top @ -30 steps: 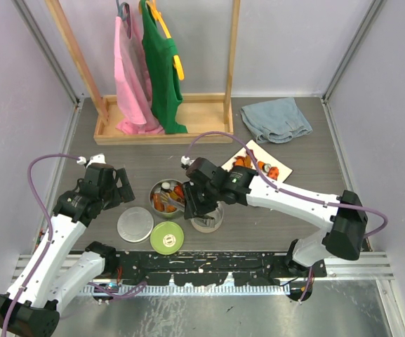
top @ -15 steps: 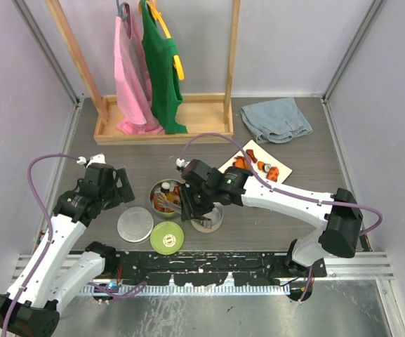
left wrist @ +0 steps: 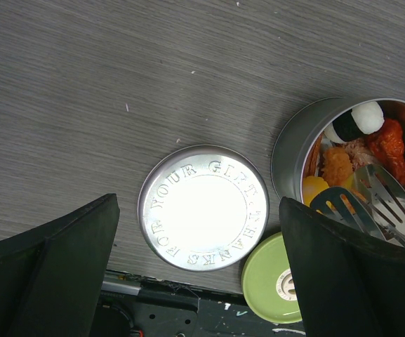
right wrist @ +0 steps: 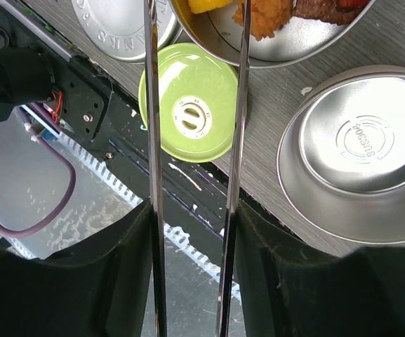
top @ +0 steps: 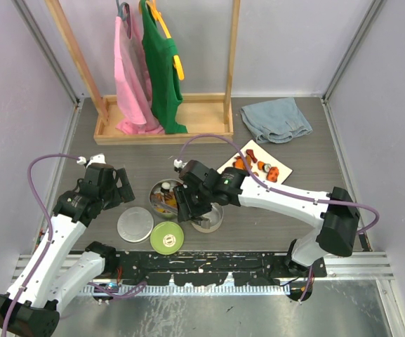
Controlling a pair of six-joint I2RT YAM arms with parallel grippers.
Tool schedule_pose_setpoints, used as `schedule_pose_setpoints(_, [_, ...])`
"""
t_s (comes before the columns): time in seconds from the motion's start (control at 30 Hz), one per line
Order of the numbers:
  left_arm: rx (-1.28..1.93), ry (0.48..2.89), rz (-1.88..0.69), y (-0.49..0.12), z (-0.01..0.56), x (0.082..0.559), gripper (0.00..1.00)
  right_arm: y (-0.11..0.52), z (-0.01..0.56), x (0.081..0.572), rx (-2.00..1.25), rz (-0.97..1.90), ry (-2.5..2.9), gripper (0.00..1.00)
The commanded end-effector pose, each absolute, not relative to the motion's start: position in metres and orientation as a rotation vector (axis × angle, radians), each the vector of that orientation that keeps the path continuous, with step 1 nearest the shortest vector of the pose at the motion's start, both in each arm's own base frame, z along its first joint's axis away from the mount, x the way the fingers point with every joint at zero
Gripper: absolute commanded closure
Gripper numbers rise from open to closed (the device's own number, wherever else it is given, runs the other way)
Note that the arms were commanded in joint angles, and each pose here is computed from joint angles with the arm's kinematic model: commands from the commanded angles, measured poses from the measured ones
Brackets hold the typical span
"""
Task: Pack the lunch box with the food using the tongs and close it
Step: Place the fake food in the packing box.
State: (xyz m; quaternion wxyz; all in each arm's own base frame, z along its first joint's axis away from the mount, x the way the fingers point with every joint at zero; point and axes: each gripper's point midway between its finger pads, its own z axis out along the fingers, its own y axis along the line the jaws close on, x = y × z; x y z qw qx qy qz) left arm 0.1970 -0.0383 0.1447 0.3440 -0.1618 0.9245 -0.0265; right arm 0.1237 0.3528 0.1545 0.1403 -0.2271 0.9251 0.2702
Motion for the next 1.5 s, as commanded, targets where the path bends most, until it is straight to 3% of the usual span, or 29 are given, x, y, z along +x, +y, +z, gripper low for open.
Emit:
schedule_pose_setpoints(0.0, [-0.426,2.338,-0.092,-0.039,0.159,0.207,0.02,0.364,0.192,0.131,-0.64,0.881,2.533,0.49])
schedule_pose_setpoints(0.23, [-0.426,2.339,-0.092,-0.039,0.158,0.207,0.02,0.339,0.208,0.146,-0.551,0.752,2.485,0.5])
schedule_pose_setpoints(0.53, [-0.426,2.337,-0.093,-0.039,0.159,0.207,0.02,0.263,0.228,0.183,-0.269,0.554,2.423,0.5])
schedule_pose_setpoints(0.97, [-0.424,2.342,-0.097,-0.04,0.158,0.207,0.02,0.13,0.198,0.23,0.081,0.131,2.49,0.49])
schedule_pose_setpoints(1.47, [-0.421,2.347,-0.095,-0.041,0.157,0.207,0.02,0.134,0.164,0.252,0.08,0.219,2.563,0.49])
